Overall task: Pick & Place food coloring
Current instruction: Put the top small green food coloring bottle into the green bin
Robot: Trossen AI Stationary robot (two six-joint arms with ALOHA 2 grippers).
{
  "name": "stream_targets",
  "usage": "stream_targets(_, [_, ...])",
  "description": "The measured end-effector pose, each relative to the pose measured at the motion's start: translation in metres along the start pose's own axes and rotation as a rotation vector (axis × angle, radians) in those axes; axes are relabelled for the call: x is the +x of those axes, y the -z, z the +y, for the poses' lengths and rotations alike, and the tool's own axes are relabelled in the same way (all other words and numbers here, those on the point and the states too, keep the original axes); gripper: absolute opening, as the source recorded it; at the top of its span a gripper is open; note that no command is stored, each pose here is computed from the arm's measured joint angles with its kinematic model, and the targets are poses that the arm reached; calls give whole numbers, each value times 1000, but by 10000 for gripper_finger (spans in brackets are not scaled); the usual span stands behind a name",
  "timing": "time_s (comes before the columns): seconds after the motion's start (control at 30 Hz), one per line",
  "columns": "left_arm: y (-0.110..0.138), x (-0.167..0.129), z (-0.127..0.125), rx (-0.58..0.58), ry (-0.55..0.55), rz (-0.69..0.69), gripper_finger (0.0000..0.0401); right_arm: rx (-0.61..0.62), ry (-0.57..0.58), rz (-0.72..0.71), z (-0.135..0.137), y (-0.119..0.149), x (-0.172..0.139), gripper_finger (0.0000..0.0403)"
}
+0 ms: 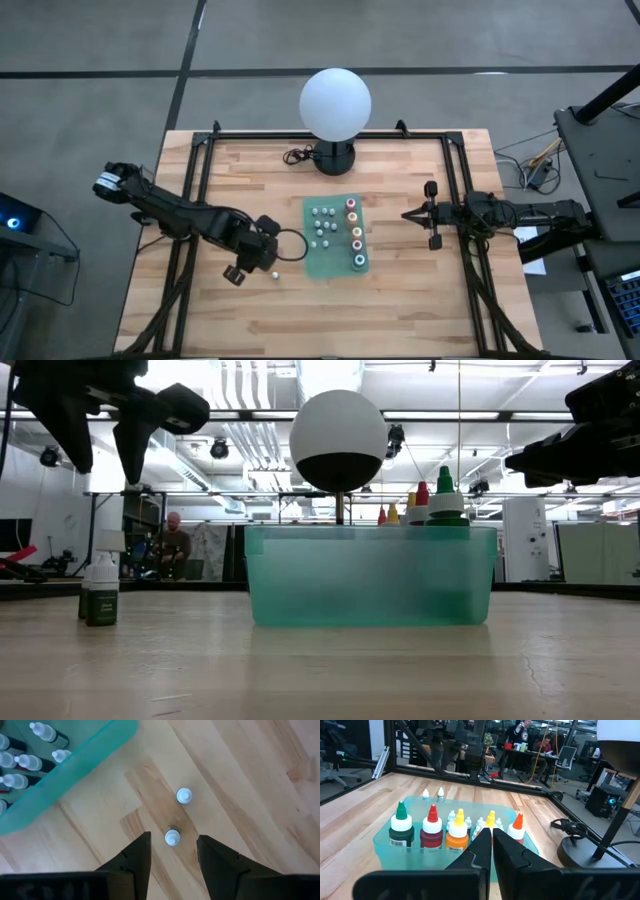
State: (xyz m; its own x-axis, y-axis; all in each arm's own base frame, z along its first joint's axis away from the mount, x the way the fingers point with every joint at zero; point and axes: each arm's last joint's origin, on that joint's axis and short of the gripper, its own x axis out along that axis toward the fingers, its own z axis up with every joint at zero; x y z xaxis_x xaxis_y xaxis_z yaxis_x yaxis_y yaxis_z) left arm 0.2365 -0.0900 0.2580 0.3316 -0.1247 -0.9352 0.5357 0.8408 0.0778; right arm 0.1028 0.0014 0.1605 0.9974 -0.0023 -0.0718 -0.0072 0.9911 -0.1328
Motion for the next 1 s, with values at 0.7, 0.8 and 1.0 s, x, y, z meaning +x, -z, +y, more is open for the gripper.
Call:
stream_targets(0.7, [16, 33, -3, 67, 24, 58, 131, 0, 0, 0, 0, 0, 0, 9])
stream_targets(0.8, [15, 41, -3, 67, 29, 80, 131, 0, 1, 0, 0, 0, 0, 9])
stream_targets(1.0, [13, 54, -2, 62, 33, 98, 131, -1, 1, 1, 0, 0, 0, 9])
